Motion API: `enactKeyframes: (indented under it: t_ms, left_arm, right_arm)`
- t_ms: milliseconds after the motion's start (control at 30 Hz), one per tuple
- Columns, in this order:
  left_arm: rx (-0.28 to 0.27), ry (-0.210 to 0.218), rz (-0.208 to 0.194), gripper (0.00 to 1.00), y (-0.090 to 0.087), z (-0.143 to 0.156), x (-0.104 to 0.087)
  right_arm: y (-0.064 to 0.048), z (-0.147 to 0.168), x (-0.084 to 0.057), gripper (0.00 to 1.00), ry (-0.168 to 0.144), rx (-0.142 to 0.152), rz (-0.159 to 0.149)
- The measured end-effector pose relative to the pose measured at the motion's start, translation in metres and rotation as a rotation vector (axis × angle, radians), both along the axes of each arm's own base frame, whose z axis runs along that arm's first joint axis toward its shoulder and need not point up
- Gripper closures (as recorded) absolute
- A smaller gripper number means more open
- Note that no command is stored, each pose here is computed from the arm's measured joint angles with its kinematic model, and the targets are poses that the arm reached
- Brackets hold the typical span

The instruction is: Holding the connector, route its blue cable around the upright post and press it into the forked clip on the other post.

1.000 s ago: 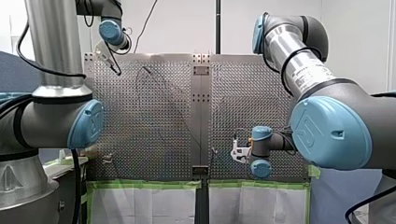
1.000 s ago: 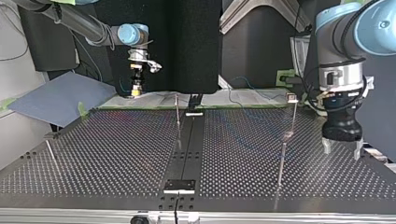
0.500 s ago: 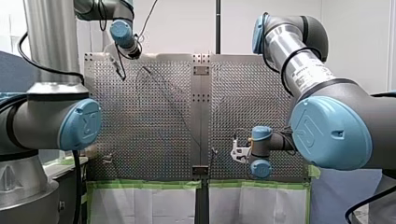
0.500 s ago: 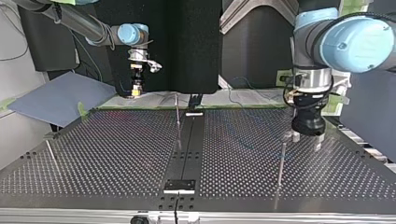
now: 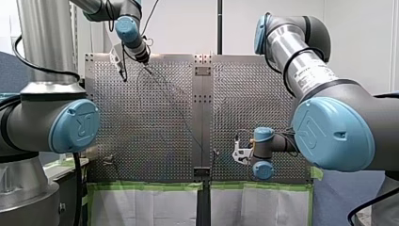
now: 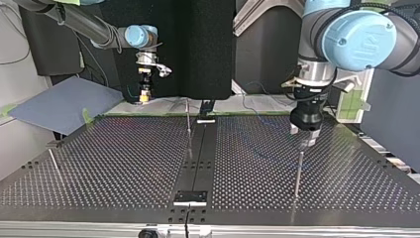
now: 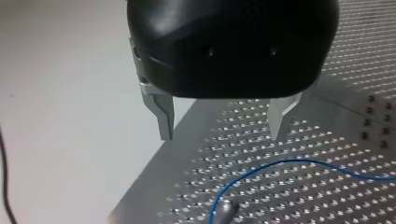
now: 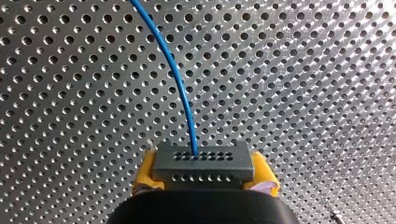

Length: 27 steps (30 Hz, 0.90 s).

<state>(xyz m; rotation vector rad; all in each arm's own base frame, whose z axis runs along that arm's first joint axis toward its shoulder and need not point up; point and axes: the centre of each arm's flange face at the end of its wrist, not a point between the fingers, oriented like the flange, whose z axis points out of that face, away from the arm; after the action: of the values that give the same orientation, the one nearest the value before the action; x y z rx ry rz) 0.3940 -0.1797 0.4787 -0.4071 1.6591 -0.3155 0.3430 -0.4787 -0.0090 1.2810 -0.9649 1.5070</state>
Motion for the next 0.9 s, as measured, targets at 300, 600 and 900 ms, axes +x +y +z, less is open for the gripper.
enactKeyframes:
  t_ms: [300,600,900]
  left_arm:
    - [0.091,0.071,0.016,0.0,0.005,-0.001,0.005]
    - [0.173,0.144,0.009,0.0,0.008,-0.004,0.0]
    - [0.262,0.223,0.004,0.0,0.011,-0.009,-0.009]
  right_arm:
    - [0.0,0.0,0.0,1.0,0.0,0.0,0.0]
    - [-0.001,0.0,0.0,1.0,-0.001,-0.002,0.0]
    - [-0.001,0.0,0.0,1.0,-0.001,-0.001,0.0]
